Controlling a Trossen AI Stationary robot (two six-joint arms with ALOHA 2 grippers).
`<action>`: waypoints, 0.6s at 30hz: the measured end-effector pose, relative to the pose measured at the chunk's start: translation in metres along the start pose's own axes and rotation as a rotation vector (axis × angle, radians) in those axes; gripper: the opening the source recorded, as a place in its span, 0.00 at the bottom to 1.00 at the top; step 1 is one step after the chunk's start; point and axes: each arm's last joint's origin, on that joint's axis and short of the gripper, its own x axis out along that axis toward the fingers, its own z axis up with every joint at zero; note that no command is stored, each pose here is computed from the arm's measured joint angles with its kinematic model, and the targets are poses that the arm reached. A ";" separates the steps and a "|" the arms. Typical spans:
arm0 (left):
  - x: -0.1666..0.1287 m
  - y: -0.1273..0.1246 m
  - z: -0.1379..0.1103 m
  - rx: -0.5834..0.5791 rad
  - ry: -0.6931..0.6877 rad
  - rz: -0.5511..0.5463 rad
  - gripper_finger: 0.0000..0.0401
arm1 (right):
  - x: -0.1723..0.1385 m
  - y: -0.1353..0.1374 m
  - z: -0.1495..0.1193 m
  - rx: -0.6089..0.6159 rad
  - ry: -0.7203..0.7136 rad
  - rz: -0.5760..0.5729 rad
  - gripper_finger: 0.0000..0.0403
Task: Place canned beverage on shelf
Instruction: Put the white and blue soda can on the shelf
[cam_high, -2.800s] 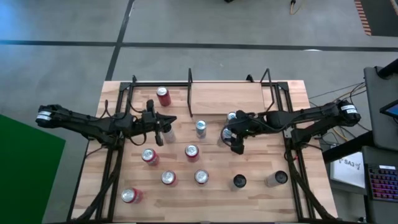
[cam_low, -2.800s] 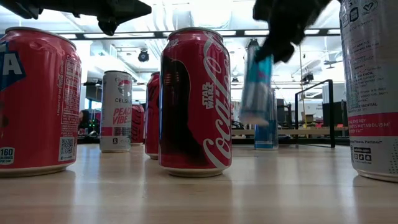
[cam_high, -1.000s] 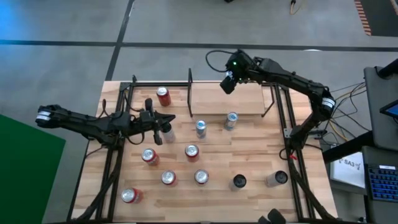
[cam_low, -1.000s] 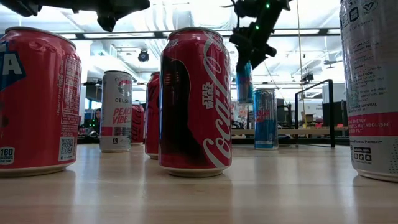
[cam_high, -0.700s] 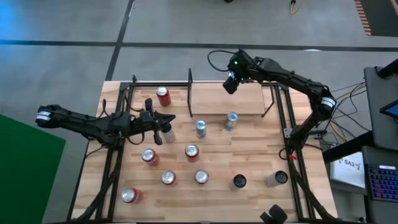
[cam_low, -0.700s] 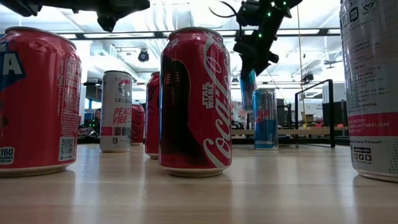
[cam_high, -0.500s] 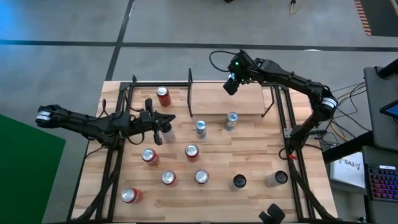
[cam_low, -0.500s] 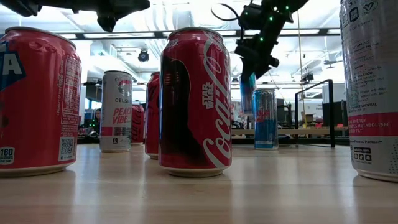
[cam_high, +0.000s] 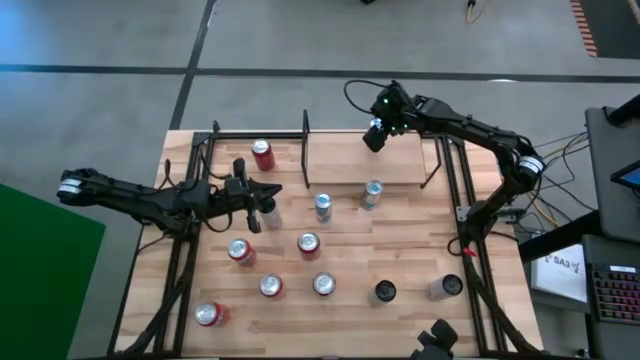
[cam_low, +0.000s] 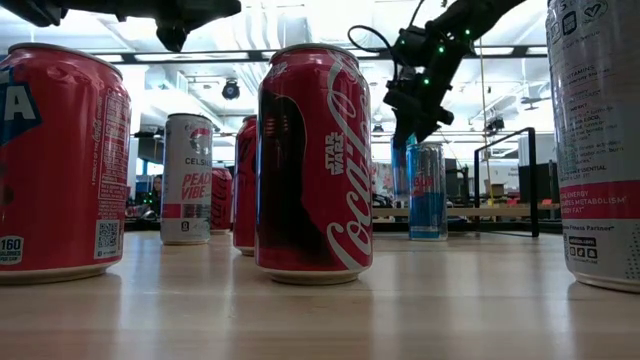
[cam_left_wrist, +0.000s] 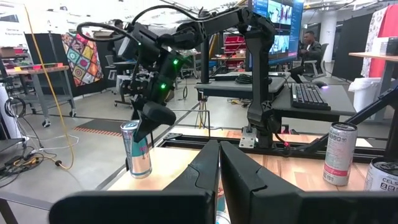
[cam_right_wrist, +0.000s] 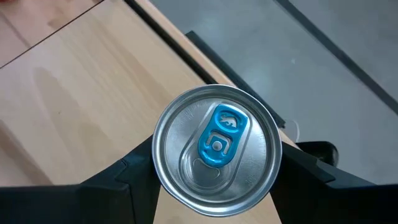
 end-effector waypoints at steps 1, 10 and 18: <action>0.000 0.000 0.000 0.000 0.000 0.000 0.00 | 0.001 -0.001 -0.001 0.000 0.002 0.008 0.56; 0.000 0.000 0.000 0.000 0.000 0.000 0.00 | 0.003 -0.005 -0.003 -0.007 -0.020 0.003 0.56; 0.000 0.000 0.000 -0.001 -0.001 0.000 0.00 | 0.000 -0.013 -0.011 0.009 -0.026 0.010 0.56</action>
